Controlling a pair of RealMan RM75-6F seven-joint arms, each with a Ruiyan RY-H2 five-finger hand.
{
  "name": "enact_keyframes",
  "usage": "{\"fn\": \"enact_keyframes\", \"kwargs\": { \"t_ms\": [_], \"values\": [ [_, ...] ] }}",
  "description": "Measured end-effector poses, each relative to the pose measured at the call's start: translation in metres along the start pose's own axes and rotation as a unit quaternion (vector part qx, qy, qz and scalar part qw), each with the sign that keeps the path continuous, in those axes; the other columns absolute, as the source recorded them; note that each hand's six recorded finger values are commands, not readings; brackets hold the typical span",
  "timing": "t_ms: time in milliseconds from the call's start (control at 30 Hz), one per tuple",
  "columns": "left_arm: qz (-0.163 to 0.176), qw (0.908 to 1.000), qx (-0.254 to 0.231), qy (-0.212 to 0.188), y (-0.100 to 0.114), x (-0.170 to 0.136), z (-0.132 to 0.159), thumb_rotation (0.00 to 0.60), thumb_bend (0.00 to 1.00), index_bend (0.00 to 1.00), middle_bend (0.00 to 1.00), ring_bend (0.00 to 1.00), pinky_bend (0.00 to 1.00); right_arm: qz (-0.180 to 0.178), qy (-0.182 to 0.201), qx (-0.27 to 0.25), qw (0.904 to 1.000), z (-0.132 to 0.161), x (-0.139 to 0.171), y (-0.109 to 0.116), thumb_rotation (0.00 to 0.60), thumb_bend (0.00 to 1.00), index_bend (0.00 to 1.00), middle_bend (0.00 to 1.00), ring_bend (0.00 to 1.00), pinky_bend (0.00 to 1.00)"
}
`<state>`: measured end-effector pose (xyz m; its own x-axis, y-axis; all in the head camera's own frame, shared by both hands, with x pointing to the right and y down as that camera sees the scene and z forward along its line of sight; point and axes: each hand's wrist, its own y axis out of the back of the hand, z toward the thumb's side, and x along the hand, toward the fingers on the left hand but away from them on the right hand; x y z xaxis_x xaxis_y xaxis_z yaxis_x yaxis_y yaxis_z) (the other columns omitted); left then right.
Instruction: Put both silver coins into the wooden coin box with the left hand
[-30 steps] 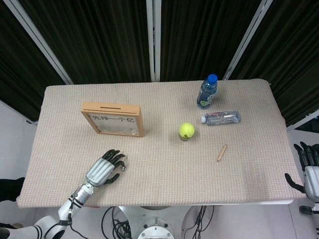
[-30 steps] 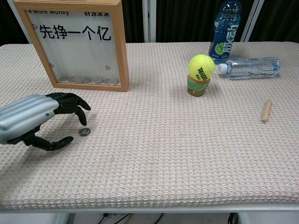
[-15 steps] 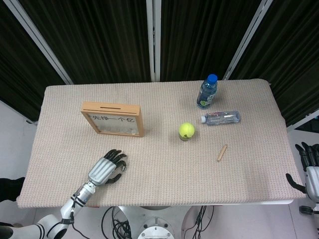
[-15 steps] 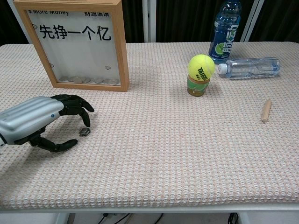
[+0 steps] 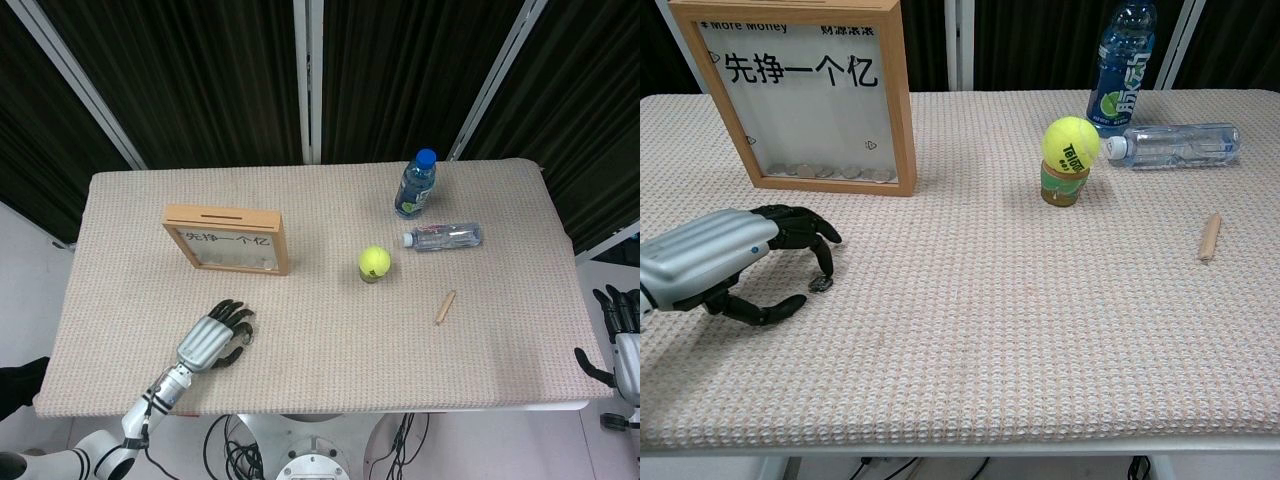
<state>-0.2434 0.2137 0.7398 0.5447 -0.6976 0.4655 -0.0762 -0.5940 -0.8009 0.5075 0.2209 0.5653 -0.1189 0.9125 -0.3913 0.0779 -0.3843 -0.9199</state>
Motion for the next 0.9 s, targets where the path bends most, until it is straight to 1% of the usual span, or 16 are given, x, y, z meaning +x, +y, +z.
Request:
{"fn": "enact_keyframes", "kwargs": {
  "t_ms": [233, 667, 900],
  "values": [
    [0.002, 1.0, -0.002, 0.0, 0.0019, -0.0015, -0.0002, 0.6, 0.3, 0.4, 0.16, 0.08, 0.12, 0.004, 0.002, 0.001, 1.0, 0.0014, -0.0011, -0.002, 0.6, 0.23, 0.0, 0.0, 0.0, 0.0],
    [-0.005, 1.0, -0.008, 0.0, -0.0022, -0.0017, 0.0, 0.6, 0.3, 0.42, 0.16, 0.08, 0.12, 0.004, 0.0, 0.002, 1.0, 0.0003, 0.0007, -0.0022, 0.6, 0.23, 0.0, 0.0, 0.0, 0.0],
    [-0.008, 0.9999, -0.009, -0.001, -0.0055, 0.0, 0.0003, 0.6, 0.3, 0.41, 0.16, 0.08, 0.12, 0.006, -0.001, 0.002, 1.0, -0.0004, 0.0002, -0.0037, 0.6, 0.23, 0.0, 0.0, 0.0, 0.0]
  ]
}}
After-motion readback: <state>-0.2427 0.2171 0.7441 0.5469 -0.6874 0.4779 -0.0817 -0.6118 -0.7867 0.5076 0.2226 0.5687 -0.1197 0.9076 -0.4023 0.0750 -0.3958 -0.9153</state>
